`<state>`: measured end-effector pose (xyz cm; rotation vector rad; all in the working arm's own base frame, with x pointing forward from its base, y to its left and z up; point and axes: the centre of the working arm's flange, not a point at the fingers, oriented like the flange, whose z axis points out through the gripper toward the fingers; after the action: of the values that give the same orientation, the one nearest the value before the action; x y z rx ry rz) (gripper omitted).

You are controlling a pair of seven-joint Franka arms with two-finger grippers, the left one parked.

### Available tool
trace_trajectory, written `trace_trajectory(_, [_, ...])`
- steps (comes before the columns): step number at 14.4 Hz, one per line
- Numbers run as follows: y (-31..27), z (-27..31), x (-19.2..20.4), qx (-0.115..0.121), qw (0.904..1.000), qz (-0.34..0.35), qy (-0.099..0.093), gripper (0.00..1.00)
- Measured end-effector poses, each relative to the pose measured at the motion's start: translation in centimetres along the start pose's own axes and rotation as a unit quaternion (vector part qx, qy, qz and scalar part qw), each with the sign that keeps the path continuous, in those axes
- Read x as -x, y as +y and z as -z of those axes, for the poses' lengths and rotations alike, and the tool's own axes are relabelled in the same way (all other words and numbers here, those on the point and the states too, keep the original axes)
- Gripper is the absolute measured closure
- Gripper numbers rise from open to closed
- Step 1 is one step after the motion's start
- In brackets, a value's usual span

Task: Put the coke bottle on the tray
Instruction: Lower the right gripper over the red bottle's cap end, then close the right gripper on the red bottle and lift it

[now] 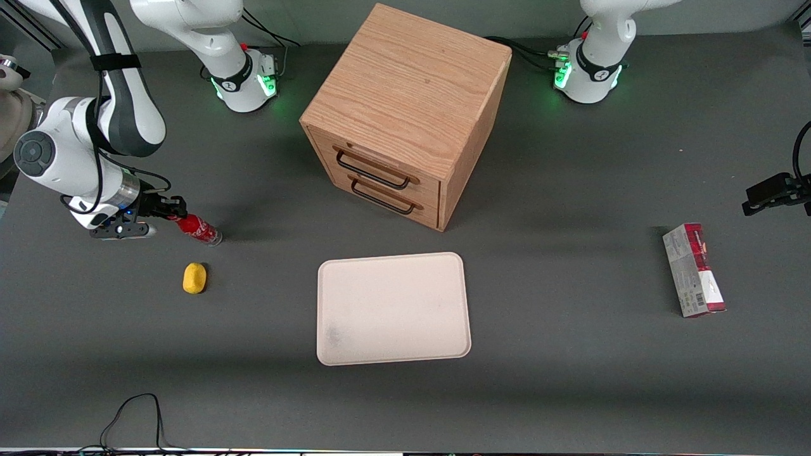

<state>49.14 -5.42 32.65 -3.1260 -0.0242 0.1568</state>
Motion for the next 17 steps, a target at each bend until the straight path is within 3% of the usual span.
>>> trace_trajectory(9, [-0.2, 0.8, 0.3, -0.002, 1.0, 0.002, -0.007, 0.69])
trace_trajectory(14, [-0.4, 7.5, 0.3, -0.008, 0.9993, 0.004, -0.037, 0.69])
trace_trajectory(17, [-0.4, 12.1, -0.3, -0.009, 0.9989, 0.004, -0.045, 0.69])
